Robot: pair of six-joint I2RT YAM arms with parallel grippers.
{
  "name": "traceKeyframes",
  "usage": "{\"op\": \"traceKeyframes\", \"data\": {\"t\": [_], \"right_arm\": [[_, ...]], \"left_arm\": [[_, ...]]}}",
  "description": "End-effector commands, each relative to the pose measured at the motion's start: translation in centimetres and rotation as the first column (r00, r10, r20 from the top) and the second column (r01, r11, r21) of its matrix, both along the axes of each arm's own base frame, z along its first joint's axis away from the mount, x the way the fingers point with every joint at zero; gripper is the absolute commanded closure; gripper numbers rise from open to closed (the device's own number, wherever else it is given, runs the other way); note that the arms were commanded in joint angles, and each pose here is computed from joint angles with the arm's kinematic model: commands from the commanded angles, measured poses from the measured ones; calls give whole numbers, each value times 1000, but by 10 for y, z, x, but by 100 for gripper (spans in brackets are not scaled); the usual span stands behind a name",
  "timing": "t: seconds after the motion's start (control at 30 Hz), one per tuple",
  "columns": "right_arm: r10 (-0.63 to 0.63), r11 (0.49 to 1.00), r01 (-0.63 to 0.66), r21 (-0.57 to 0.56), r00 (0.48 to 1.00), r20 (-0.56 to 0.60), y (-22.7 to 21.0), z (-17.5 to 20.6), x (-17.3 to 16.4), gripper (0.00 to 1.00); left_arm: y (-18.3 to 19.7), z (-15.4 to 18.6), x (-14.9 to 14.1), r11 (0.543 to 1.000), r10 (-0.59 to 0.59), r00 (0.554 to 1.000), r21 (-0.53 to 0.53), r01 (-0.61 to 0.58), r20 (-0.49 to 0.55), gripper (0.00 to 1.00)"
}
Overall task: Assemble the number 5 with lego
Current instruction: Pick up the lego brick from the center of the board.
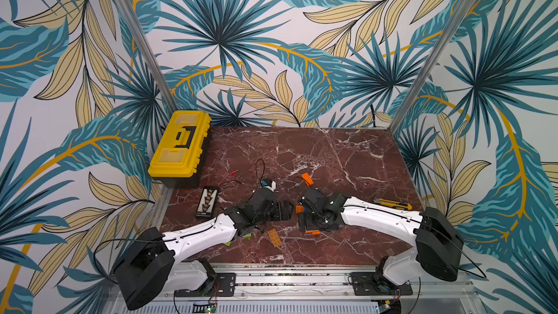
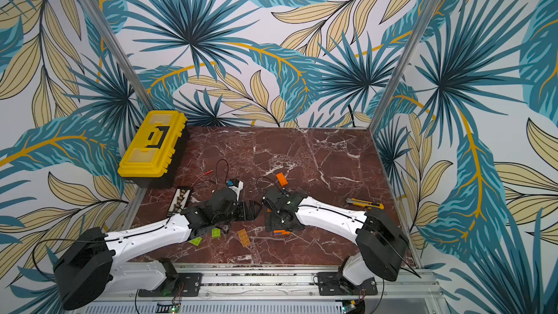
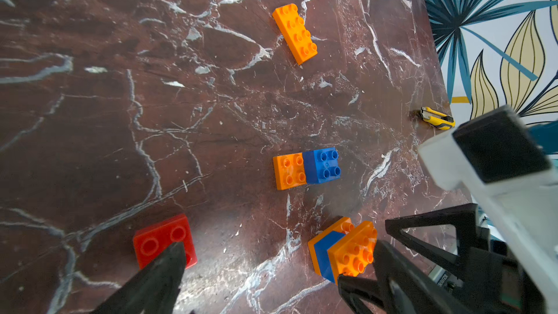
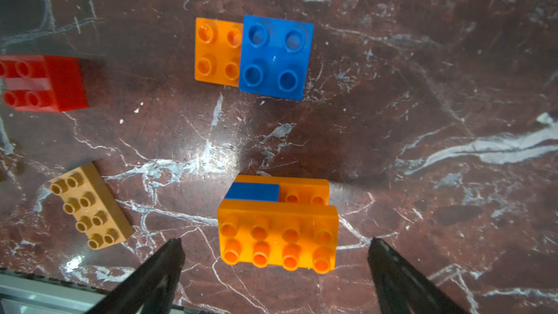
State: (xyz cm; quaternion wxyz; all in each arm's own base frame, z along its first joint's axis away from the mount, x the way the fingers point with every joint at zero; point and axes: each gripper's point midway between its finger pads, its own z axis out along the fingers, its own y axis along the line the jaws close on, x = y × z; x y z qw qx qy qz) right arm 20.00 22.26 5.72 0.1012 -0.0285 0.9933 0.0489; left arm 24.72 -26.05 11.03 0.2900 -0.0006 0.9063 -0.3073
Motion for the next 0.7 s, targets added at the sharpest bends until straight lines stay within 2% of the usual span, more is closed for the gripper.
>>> {"op": "traceKeyframes", "data": {"t": [0.0, 0.17, 0.43, 0.67], "right_arm": [[16, 999, -17, -49, 999, -27, -3, -13, -3, 1], [16, 997, -20, -68, 998, -55, -3, -26, -5, 1], [22, 996, -30, -79, 995, -97, -1, -40, -9, 10], [12, 989, -28, -142, 994, -108, -11, -48, -10, 13]], "left_arm": [[10, 8, 2, 999, 36, 999, -1, -36, 41, 0], [13, 8, 0, 999, 43, 998, 2, -43, 41, 0], [13, 8, 0, 999, 45, 998, -3, -45, 42, 0], [12, 7, 0, 999, 43, 998, -2, -43, 41, 0]]}}
